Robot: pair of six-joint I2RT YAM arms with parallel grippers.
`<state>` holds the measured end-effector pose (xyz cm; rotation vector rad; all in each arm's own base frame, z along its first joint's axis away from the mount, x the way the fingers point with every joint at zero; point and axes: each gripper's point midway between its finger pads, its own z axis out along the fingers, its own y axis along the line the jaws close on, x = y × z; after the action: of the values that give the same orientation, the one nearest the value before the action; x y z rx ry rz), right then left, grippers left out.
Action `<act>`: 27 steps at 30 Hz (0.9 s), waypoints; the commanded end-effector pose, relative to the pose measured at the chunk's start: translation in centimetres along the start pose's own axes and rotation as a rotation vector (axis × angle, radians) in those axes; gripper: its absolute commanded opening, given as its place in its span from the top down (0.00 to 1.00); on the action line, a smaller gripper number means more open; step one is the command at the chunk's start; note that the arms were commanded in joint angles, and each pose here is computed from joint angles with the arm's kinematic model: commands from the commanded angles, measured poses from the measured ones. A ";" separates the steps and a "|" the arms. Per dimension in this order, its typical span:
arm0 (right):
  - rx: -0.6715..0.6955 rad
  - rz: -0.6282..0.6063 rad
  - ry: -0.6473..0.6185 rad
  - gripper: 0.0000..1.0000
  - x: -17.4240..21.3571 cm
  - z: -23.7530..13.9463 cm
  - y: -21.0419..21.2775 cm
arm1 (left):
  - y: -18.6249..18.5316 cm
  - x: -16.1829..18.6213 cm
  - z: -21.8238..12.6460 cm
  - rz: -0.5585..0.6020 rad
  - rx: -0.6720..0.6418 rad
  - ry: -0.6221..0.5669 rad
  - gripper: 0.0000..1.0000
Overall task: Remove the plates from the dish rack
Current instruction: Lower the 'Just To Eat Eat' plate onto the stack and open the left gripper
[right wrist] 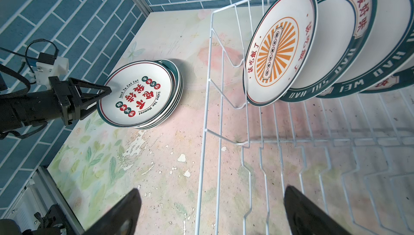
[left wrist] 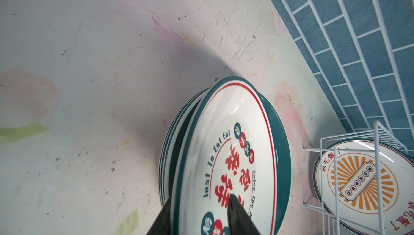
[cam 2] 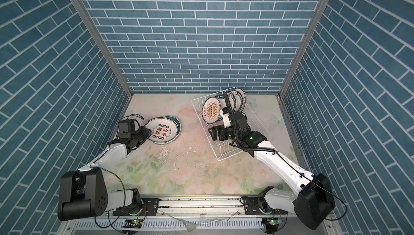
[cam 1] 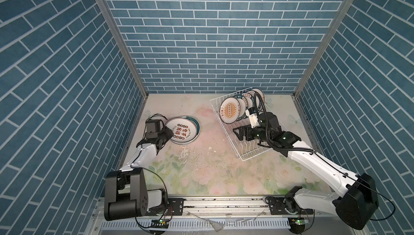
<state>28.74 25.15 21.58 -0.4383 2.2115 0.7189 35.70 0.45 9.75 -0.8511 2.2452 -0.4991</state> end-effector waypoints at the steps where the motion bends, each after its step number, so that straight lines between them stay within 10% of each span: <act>1: -0.006 -0.034 0.014 0.01 0.9 0.2 -0.2 | -0.5 -0.6 0.2 0.003 -0.003 0.014 0.57; 23: 0.019 -0.036 0.032 0.01 1.2 0.5 -0.7 | -0.9 0.0 1.0 0.015 0.027 0.048 0.35; 25: 0.053 -0.035 0.033 0.01 1.2 0.6 -1.3 | -1.1 0.0 0.7 0.020 0.037 0.039 0.29; 26: 0.073 -0.036 0.034 0.01 1.2 0.6 -1.6 | -1.2 0.0 0.5 0.021 0.039 0.036 0.04; 27: 0.101 -0.036 0.027 0.01 1.0 0.6 -2.1 | -1.3 -0.2 0.2 0.024 0.044 0.027 0.01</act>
<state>28.98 24.83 21.26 -0.4314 2.2179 0.6877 36.38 -0.29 9.13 -0.8387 2.2945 -0.5418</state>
